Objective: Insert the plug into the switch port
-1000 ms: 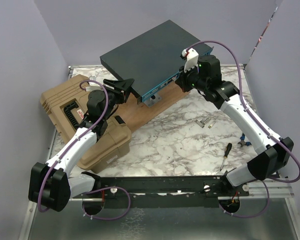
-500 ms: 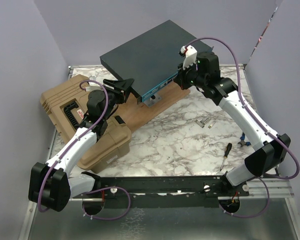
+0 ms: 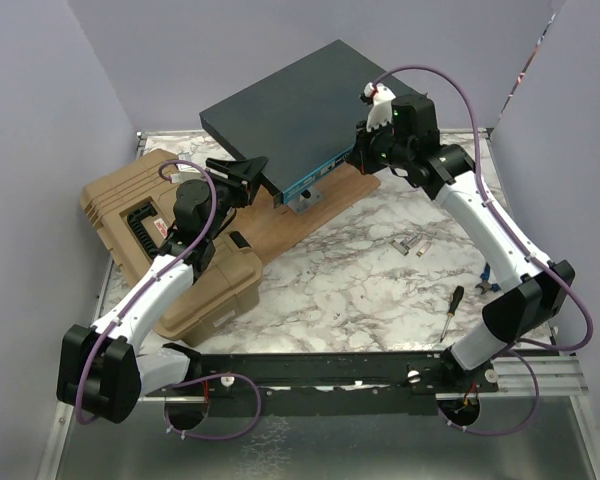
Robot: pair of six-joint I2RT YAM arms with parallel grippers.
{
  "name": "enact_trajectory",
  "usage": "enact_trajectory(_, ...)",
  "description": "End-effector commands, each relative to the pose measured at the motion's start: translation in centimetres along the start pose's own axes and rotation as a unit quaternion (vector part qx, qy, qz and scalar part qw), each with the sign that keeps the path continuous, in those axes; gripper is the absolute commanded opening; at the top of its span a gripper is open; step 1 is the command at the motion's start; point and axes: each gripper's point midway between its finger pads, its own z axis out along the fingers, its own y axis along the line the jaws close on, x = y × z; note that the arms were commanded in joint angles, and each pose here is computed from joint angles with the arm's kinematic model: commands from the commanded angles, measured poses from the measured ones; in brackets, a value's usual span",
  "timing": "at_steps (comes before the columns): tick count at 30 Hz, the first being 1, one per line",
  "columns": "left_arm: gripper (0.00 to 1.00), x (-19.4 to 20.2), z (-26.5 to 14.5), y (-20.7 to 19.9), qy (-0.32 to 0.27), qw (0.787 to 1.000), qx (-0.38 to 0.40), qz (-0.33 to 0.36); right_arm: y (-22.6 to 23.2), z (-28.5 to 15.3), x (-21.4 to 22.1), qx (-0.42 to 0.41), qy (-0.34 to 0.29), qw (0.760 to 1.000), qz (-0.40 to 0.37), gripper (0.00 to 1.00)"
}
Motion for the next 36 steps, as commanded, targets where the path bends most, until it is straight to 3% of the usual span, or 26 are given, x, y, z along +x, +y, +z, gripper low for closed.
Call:
enact_trajectory(1,0.00,0.9,-0.9,0.1,0.018,1.000,-0.001,0.008,1.6,1.4,-4.0,-0.033,-0.072,0.997,0.020,0.01)
enact_trajectory(9,0.00,0.7,-1.1,0.2,0.012,1.000,-0.003,0.009,0.4,-2.1,-2.1,0.016,-0.067,0.998,0.011,0.10)
enact_trajectory(18,0.00,0.7,-1.1,0.0,0.012,1.000,-0.002,0.010,-5.5,-5.1,6.2,0.188,-0.024,0.981,0.044,0.38)
enact_trajectory(23,0.00,0.7,-1.0,0.2,0.012,1.000,-0.005,0.011,-9.0,-5.8,11.5,0.257,0.005,0.962,0.095,0.42)
enact_trajectory(36,0.00,0.8,-0.8,0.5,0.016,1.000,-0.010,0.014,-15.2,-4.3,21.8,0.330,0.094,0.913,0.221,0.49)
